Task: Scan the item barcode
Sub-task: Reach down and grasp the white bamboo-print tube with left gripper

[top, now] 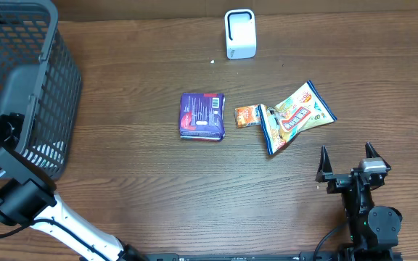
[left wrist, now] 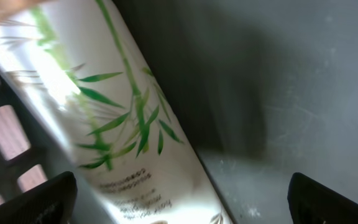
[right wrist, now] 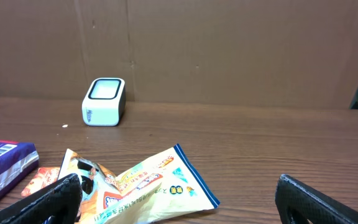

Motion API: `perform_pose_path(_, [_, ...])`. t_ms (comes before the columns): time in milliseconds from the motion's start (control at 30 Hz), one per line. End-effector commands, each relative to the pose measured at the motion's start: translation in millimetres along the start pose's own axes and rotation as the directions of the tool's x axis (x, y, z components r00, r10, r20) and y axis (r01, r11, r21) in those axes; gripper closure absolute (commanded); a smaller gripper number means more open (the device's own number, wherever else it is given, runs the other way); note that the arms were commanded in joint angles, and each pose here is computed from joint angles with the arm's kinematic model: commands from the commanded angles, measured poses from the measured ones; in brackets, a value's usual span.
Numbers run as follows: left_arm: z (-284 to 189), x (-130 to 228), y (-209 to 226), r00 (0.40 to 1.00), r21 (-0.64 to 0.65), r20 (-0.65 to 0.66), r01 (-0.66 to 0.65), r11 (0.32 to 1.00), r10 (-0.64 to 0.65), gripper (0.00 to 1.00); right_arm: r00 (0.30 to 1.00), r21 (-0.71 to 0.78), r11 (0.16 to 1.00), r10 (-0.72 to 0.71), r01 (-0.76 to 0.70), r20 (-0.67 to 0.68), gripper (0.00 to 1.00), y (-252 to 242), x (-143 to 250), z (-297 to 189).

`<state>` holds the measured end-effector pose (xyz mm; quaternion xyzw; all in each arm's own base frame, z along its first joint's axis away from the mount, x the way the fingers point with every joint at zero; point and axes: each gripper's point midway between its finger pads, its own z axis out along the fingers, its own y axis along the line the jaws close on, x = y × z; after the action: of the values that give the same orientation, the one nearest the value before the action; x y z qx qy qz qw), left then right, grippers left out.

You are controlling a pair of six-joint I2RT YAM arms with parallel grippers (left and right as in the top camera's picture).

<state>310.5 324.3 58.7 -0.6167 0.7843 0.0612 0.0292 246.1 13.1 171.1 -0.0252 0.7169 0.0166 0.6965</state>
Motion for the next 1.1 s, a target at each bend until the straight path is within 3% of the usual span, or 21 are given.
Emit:
perform_pose_path(0, [7, 5, 1, 1.000, 0.008, -0.009, -0.024, 1.000, 0.024, 0.00, 1.000, 0.006, 1.000, 0.006, -0.006, 0.005, 0.00, -1, 2, 0])
perform_pose_path(300, [18, 6, -1, 0.998, 0.015, 0.001, -0.064, 0.998, 0.064, 0.02, 1.000, 0.006, 1.000, 0.006, -0.006, 0.005, 0.00, -1, 2, 0])
perform_pose_path(500, [18, 5, -1, 0.998, 0.014, 0.001, -0.070, 0.997, 0.070, 0.33, 1.000, 0.006, 1.000, 0.006, -0.006, 0.005, 0.00, -1, 2, 0])
perform_pose_path(800, [27, 9, 0, 0.997, 0.001, -0.019, -0.074, 0.997, 0.074, 0.35, 1.000, 0.006, 1.000, 0.006, -0.006, 0.005, 0.00, -1, 2, 0])
perform_pose_path(1000, [40, 13, 0, 0.996, -0.014, -0.046, -0.078, 0.997, 0.077, 0.49, 1.000, 0.006, 1.000, 0.006, -0.006, 0.005, 0.00, -1, 2, 0])
perform_pose_path(1067, [39, 12, 0, 0.996, -0.013, -0.043, -0.078, 0.997, 0.077, 0.50, 1.000, 0.006, 1.000, 0.006, -0.006, 0.005, 0.00, -1, 2, 0])
